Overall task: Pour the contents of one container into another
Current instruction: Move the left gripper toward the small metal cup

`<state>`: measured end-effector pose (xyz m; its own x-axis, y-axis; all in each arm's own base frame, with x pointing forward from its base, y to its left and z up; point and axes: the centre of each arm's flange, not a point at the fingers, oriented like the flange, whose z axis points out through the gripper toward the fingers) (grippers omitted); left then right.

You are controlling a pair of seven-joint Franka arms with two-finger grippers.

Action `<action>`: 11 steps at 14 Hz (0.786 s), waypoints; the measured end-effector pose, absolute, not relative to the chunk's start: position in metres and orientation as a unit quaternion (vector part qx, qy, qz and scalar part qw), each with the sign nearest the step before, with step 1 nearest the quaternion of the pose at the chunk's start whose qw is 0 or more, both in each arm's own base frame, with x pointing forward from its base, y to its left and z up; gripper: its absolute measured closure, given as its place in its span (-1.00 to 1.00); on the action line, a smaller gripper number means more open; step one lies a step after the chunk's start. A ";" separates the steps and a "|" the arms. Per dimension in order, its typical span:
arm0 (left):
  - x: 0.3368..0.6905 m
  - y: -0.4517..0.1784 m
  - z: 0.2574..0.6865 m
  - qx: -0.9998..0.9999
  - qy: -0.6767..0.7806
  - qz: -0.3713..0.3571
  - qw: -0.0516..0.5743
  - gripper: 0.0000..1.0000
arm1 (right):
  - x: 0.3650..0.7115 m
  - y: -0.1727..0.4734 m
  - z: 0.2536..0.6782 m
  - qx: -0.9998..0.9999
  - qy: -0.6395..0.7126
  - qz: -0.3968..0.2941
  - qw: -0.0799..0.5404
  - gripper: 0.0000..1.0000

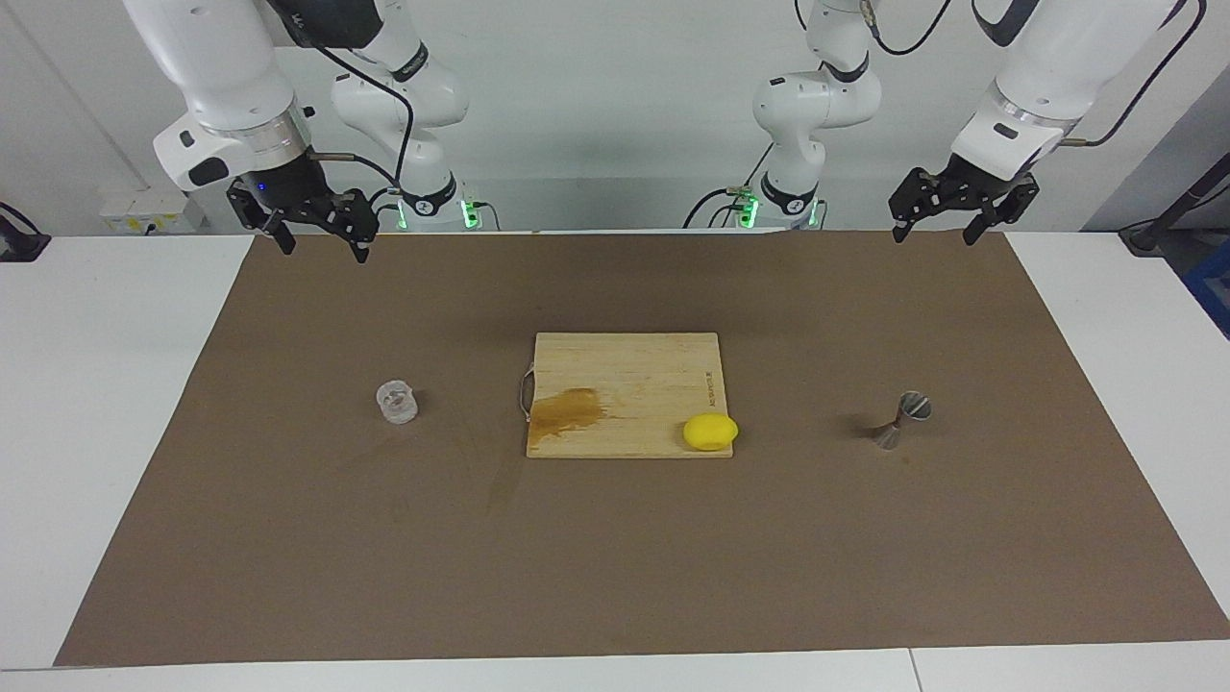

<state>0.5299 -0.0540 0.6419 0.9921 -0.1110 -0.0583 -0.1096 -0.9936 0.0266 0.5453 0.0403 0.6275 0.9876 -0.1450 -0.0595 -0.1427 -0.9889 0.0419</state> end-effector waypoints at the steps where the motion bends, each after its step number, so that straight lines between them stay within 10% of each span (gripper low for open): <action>1: 0.530 -0.054 0.642 0.998 -0.055 -0.030 0.012 -1.00 | 0.546 0.042 0.626 0.997 -0.070 -0.032 0.019 -0.98; 11: 0.528 -0.055 0.633 0.998 -0.055 -0.039 0.011 -1.00 | 0.545 0.044 0.621 0.997 -0.067 -0.042 0.020 -1.00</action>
<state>0.5278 -0.0547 0.6333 0.9908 -0.1114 -0.0769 -0.1097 -0.9936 0.0260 0.5450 0.0442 0.6205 0.9874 -0.1354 -0.0816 -0.1320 -0.9902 0.0458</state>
